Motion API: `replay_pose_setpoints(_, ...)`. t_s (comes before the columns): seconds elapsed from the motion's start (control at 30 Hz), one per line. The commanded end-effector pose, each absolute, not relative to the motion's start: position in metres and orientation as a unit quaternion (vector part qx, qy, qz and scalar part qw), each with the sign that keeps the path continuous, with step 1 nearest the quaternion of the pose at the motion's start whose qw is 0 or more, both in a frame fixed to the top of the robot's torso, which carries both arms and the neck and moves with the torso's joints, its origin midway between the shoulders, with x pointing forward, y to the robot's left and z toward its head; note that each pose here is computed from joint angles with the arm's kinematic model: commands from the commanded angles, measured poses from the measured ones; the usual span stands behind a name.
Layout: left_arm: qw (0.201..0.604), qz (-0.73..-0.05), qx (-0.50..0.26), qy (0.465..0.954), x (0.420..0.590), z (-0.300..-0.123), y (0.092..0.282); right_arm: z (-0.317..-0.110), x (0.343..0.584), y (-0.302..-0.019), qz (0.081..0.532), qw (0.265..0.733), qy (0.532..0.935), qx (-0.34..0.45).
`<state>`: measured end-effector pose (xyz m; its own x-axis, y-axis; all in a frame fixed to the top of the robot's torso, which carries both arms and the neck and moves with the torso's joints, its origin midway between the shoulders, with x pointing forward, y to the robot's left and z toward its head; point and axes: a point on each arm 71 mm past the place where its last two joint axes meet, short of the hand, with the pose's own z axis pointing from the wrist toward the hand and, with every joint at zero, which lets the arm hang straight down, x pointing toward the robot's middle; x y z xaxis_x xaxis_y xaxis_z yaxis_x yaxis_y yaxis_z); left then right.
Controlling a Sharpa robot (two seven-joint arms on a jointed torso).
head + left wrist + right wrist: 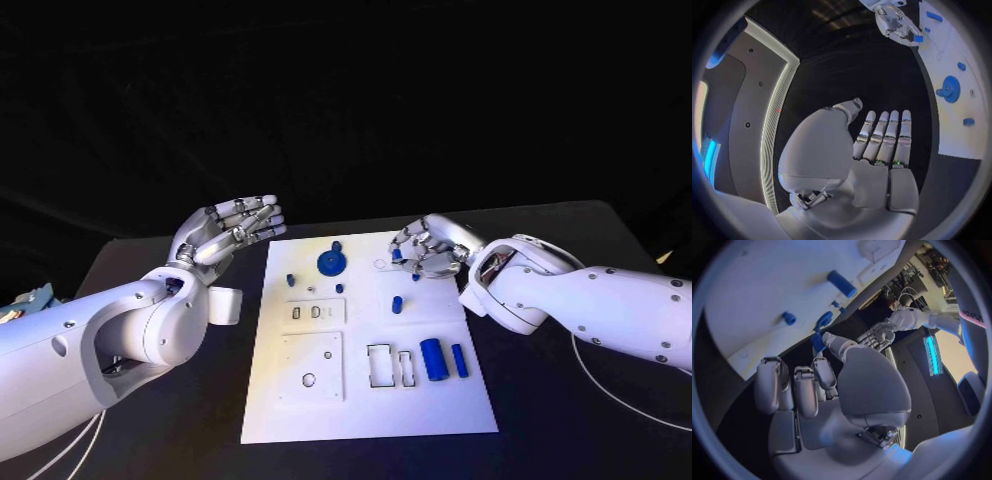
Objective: Assemble the parts on the task board
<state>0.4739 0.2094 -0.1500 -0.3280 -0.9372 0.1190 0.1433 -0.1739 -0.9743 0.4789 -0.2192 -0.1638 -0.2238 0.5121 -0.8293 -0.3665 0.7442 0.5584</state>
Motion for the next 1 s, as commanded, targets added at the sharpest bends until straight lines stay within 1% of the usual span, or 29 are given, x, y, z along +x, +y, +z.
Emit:
replay_pose_setpoints(0.03, 0.408, -0.658, -0.400, 0.491, 0.474, -0.149, 0.207, -0.164, 0.472, -0.200, 0.337, 0.619, 0.708, 0.045)
replay_pose_setpoints(0.23, 0.407, -0.657, -0.400, 0.491, 0.476, -0.150, 0.205, -0.164, 0.460, -0.156, 0.352, 0.602, 0.717, 0.001)
replay_pose_setpoints(0.33, 0.408, -0.657, -0.401, 0.491, 0.476, -0.151, 0.205, -0.166, 0.457, -0.141, 0.354, 0.596, 0.721, -0.017)
replay_pose_setpoints(0.67, 0.408, -0.656, -0.401, 0.492, 0.478, -0.151, 0.204, -0.179, 0.448, -0.108, 0.348, 0.584, 0.730, -0.065)
replay_pose_setpoints(1.0, 0.407, -0.657, -0.401, 0.492, 0.478, -0.151, 0.202, -0.191, 0.447, -0.087, 0.333, 0.589, 0.729, -0.103)
